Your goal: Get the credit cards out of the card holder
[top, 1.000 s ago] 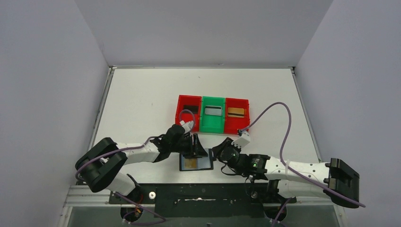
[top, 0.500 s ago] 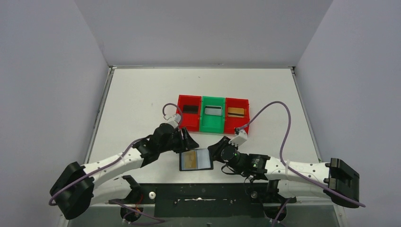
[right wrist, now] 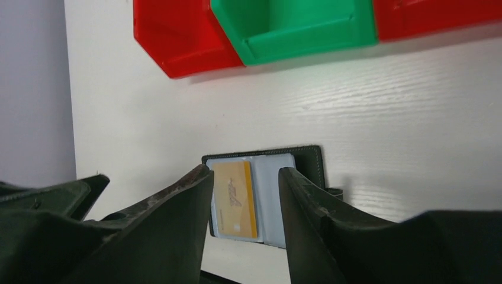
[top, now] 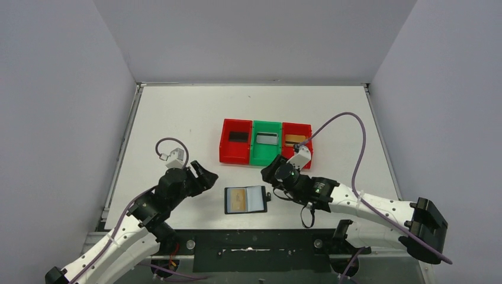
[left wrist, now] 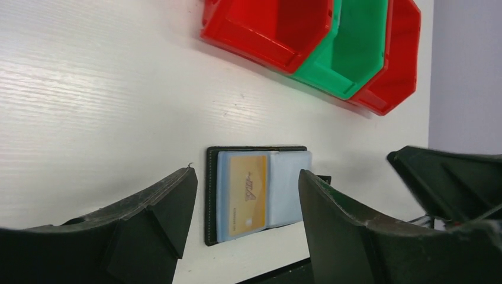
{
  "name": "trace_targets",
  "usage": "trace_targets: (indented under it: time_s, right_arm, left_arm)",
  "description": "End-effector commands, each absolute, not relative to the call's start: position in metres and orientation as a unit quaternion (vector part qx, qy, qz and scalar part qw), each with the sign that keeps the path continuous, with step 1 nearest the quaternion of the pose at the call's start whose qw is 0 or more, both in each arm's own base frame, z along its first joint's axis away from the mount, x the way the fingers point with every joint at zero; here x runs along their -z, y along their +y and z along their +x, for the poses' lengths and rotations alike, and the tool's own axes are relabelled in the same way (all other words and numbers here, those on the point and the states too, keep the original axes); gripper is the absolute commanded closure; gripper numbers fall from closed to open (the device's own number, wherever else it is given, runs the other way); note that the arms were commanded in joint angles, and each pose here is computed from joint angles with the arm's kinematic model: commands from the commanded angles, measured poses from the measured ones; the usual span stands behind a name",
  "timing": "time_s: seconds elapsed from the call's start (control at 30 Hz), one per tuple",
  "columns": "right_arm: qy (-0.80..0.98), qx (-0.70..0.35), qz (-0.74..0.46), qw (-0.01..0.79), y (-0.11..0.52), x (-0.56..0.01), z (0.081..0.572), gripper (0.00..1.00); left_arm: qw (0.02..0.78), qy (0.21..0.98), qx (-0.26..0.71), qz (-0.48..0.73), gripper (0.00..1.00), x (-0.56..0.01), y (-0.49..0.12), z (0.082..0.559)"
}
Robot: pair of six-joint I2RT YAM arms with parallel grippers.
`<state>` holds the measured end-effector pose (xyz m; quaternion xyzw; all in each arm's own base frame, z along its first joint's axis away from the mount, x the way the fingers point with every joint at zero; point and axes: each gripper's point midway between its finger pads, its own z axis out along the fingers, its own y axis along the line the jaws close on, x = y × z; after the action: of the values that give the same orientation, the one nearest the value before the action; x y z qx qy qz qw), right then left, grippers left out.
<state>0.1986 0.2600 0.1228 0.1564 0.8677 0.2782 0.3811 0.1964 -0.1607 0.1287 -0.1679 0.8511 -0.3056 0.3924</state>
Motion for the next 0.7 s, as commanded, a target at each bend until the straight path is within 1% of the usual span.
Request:
trace_targets:
  time_s: [0.0,0.03,0.1,0.2,0.3,0.5,0.67]
  right_arm:
    - [0.871,-0.228,0.142,0.411,0.242,-0.152,0.228,0.47]
    - [0.875,-0.215,0.136,0.413,0.240,-0.154,0.233,0.42]
    - [0.880,-0.200,0.114,0.416,0.244,-0.161,0.244,0.37]
    - [0.887,-0.179,0.090,0.417,0.256,-0.169,0.265,0.26]
    - [0.894,-0.138,0.078,0.419,0.267,-0.173,0.286,0.20]
    - [0.911,-0.107,0.057,0.393,0.302,-0.159,0.323,0.17]
    - [0.927,-0.069,0.042,0.366,0.312,-0.137,0.344,0.16]
  left_arm:
    - [0.413,0.849,0.267,-0.191,0.35,-0.134,-0.138,0.197]
    - [0.416,0.849,0.263,-0.191,0.34,-0.136,-0.137,0.197]
    - [0.417,0.852,0.250,-0.193,0.30,-0.135,-0.132,0.198]
    - [0.419,0.856,0.230,-0.195,0.25,-0.131,-0.126,0.199]
    - [0.423,0.858,0.215,-0.198,0.20,-0.133,-0.121,0.201]
    - [0.432,0.852,0.208,-0.210,0.17,-0.140,-0.117,0.207]
    - [0.429,0.854,0.211,-0.206,0.17,-0.140,-0.119,0.208]
